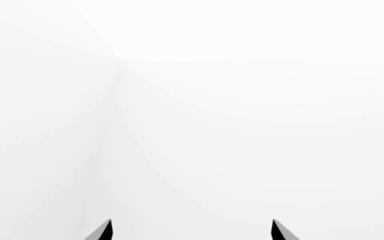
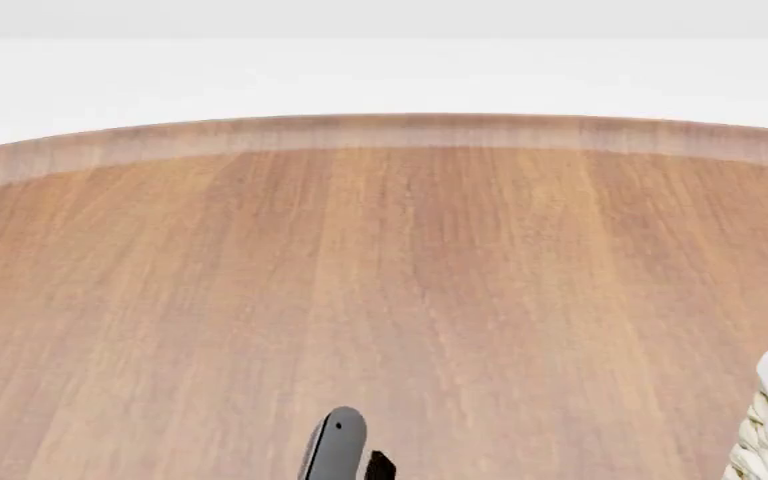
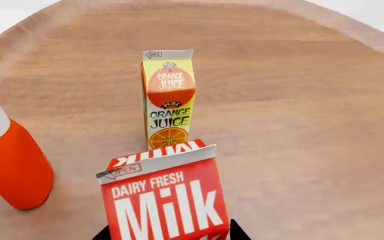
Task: Pick the milk and place it in the basket.
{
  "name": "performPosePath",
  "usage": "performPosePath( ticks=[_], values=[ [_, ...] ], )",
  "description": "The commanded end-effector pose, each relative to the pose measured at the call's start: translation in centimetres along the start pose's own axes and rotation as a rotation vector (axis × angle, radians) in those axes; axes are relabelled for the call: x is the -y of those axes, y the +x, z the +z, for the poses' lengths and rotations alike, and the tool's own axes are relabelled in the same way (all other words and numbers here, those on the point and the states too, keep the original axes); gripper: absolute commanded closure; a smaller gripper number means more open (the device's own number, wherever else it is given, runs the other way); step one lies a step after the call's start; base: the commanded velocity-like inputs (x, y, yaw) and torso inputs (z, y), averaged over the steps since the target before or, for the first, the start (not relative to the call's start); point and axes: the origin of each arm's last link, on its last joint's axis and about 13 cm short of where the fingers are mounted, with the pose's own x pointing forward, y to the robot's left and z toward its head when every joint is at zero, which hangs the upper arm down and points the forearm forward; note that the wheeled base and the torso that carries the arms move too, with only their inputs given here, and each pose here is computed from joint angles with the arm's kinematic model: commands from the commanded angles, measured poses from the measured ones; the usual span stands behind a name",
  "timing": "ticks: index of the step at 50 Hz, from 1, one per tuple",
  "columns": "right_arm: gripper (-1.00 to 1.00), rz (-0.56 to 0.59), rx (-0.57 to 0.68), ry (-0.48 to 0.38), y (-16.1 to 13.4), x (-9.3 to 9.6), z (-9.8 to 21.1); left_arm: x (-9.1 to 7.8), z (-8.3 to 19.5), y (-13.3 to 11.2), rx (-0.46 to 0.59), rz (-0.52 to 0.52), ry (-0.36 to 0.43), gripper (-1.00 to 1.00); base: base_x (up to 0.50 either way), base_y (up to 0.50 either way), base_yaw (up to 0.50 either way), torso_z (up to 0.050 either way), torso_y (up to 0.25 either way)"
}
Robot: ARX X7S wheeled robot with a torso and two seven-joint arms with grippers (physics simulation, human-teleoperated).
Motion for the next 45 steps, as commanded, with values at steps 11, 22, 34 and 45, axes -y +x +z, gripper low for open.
performPosePath(
  ticks=[11, 22, 34, 45],
  values=[
    [1.0, -0.168, 0.1, -0.185, -7.0, 2.7, 8.8, 0.0, 0.1, 0.0, -0.001, -0.002, 0.0, -1.0, 0.0, 0.0, 0.0, 0.0, 0.001],
    [1.0, -0.284, 0.122, -0.217, -10.1, 4.1, 11.8, 0.1, 0.0, 0.0, -0.002, -0.005, 0.002, -1.0, 0.0, 0.0, 0.0, 0.0, 0.001],
    [1.0, -0.458, 0.13, -0.257, -15.1, 4.4, 14.6, 0.2, -0.2, 0.0, -0.006, -0.008, 0.002, -1.0, 0.0, 0.0, 0.0, 0.0, 0.001],
    [1.0, -0.579, 0.119, -0.268, -19.5, 3.2, 16.3, 0.2, -0.1, 0.0, -0.004, -0.008, 0.002, -1.0, 0.0, 0.0, 0.0, 0.0, 0.002]
  ],
)
